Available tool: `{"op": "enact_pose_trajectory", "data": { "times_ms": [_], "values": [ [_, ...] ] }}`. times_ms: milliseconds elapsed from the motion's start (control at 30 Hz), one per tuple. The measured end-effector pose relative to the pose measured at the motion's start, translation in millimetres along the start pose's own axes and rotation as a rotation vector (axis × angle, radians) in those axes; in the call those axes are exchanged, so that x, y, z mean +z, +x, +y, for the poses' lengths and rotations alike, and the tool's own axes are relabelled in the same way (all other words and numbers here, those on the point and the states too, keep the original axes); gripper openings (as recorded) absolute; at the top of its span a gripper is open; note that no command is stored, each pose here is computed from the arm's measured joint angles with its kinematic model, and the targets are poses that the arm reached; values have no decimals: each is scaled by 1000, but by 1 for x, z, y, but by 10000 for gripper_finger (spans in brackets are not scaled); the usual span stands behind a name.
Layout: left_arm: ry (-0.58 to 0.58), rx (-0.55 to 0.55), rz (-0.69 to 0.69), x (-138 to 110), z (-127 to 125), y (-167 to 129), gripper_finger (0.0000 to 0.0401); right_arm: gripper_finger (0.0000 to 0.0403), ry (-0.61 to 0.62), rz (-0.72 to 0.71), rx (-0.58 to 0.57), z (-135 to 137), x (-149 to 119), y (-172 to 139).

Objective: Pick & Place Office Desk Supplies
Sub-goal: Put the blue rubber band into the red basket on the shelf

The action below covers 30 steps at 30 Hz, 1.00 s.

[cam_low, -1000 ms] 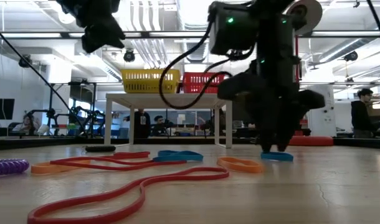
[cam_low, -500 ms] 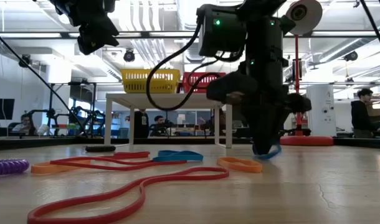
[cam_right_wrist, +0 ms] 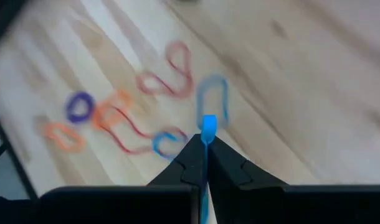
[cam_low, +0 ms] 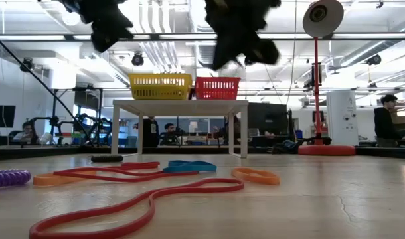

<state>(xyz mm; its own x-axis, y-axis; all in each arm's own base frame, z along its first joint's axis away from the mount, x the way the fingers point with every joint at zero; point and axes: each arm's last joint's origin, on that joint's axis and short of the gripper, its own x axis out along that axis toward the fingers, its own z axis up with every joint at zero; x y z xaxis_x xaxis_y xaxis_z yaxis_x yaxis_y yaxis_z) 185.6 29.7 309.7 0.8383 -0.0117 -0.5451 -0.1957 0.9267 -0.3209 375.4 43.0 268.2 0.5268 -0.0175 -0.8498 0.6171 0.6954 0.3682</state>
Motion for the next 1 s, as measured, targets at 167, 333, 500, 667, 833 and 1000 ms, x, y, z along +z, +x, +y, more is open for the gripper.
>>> {"op": "enact_pose_trajectory", "data": {
  "times_ms": [167, 333, 500, 667, 833, 1000],
  "values": [
    [21, -36, -125, 14, -3, 6, 128, 9, -142, -134, 99, 15, 32, -34],
    [64, -79, -238, 28, -6, 17, 130, 9, -274, -261, 140, 18, 65, -67],
    [65, -102, -292, 37, -6, 33, 151, 8, -339, -378, 116, 9, 95, -99],
    [-29, -115, -285, 40, -5, 43, 176, 8, -327, -430, 9, -20, 124, -120],
    [-62, -120, -279, 38, -5, 44, 179, 8, -297, -455, -105, -59, 149, -121],
    [-98, -145, -285, 40, -10, 41, 179, 8, -272, -402, -203, -98, 161, -103]
  ]
}}
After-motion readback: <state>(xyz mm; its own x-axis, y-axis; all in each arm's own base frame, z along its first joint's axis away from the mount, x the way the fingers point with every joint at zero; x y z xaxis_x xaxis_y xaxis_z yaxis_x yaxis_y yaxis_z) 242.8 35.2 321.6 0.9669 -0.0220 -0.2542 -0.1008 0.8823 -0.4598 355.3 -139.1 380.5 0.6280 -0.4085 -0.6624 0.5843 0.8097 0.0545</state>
